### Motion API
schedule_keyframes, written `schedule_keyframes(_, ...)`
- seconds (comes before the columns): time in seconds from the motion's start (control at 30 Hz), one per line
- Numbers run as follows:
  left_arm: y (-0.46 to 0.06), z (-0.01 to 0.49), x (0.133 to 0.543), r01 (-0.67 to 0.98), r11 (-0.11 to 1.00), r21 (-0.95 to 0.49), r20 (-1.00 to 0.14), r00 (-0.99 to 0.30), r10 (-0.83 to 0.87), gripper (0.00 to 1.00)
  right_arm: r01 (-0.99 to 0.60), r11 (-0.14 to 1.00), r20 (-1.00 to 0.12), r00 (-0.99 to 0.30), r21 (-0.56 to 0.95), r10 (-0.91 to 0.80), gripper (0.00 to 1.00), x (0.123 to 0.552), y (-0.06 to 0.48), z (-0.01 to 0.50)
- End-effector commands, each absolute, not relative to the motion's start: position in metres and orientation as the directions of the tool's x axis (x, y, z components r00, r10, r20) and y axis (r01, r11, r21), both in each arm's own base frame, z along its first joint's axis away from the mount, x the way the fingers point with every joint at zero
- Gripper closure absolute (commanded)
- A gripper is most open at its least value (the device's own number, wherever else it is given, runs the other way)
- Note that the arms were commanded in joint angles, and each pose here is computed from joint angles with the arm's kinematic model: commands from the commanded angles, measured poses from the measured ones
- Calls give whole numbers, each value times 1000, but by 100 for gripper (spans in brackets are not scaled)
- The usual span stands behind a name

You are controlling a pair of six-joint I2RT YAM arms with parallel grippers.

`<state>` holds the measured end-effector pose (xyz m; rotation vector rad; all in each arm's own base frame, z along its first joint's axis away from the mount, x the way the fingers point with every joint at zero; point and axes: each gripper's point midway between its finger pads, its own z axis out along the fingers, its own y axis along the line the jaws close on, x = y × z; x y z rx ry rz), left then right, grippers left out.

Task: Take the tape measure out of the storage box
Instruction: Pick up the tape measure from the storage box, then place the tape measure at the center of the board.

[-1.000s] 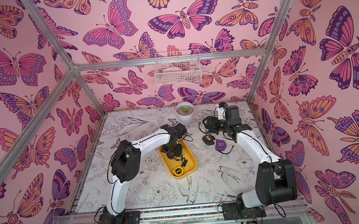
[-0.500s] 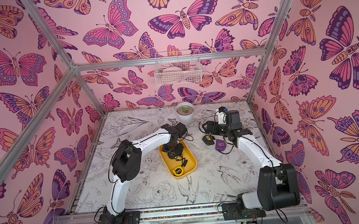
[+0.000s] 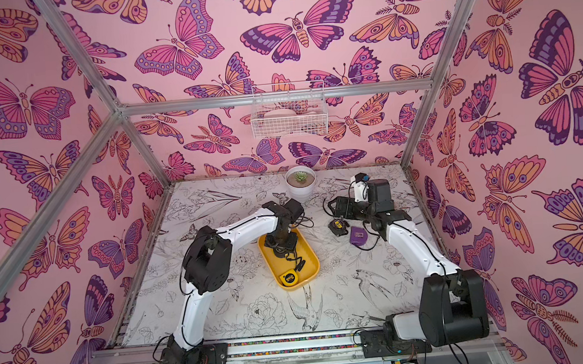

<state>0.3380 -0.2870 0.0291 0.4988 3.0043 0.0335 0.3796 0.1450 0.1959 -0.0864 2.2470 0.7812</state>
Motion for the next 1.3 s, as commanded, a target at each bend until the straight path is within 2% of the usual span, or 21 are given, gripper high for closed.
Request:
schedule_keyframes(0.0, -286, 60, 334, 361, 932, -5, -127, -925, 358, 48, -340, 764, -657, -740, 548, 142, 0, 374, 159, 198)
schedule_keyframes(0.23, -289, 110, 312, 521, 849, -88, -209, -843, 495, 53, -329, 550, -459, -881, 768, 113, 4, 361, 198, 168)
schedule_keyframes(0.37, -295, 130, 300, 605, 785, -134, -262, -785, 561, 53, -289, 459, -358, -931, 840, 69, 10, 356, 214, 154)
schedule_keyframes(0.57, -311, 142, 287, 692, 696, -192, -307, -716, 627, 54, -319, 401, -316, -946, 859, -75, 15, 338, 244, 158)
schedule_keyframes(0.7, -315, 143, 286, 736, 661, -146, -322, -667, 672, 54, -309, 319, -285, -951, 896, -121, 20, 326, 262, 166)
schedule_keyframes(0.87, -316, 146, 293, 763, 638, -102, -356, -627, 693, 54, -268, 290, -222, -958, 919, -183, 30, 308, 275, 158)
schedule_keyframes(1.27, -321, 152, 300, 795, 603, -70, -413, -573, 708, 53, -252, 217, -197, -949, 943, -246, 34, 286, 297, 169)
